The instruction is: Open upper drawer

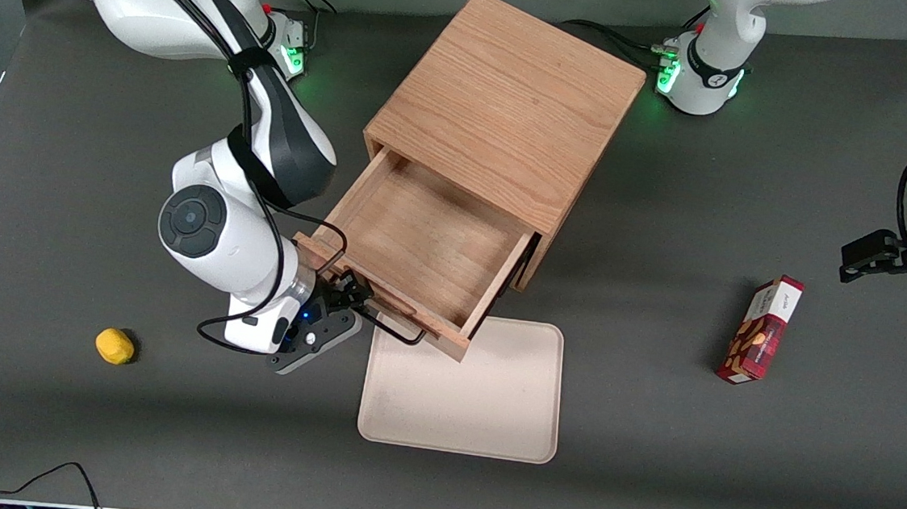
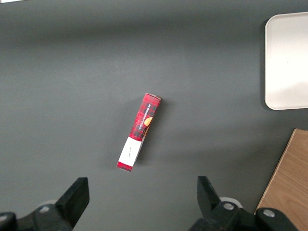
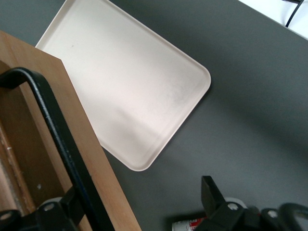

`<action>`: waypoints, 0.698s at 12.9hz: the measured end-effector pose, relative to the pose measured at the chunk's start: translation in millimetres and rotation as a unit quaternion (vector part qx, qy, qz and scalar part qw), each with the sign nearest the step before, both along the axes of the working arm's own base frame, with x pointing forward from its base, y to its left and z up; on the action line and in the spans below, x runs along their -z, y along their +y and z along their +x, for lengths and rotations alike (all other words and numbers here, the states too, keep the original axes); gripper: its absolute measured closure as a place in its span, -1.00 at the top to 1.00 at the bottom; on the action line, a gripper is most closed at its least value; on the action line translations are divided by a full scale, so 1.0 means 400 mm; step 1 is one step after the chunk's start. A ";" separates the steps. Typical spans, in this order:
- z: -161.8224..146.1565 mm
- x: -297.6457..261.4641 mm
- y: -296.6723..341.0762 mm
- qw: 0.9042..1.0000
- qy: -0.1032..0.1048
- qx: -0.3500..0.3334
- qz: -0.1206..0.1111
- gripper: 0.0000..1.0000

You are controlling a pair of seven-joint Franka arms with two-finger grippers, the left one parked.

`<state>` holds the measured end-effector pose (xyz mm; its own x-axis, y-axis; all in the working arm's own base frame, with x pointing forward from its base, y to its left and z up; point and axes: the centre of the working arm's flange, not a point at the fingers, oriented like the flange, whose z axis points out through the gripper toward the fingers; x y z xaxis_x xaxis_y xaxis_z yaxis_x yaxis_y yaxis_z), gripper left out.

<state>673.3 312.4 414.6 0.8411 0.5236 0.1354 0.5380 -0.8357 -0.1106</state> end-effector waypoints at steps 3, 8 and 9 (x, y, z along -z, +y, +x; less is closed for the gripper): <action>-0.016 0.016 0.024 0.999 -0.003 -0.043 -0.013 1.00; -0.027 0.024 0.046 0.992 -0.020 -0.119 -0.042 1.00; -0.028 0.024 0.049 0.991 -0.022 -0.126 -0.044 1.00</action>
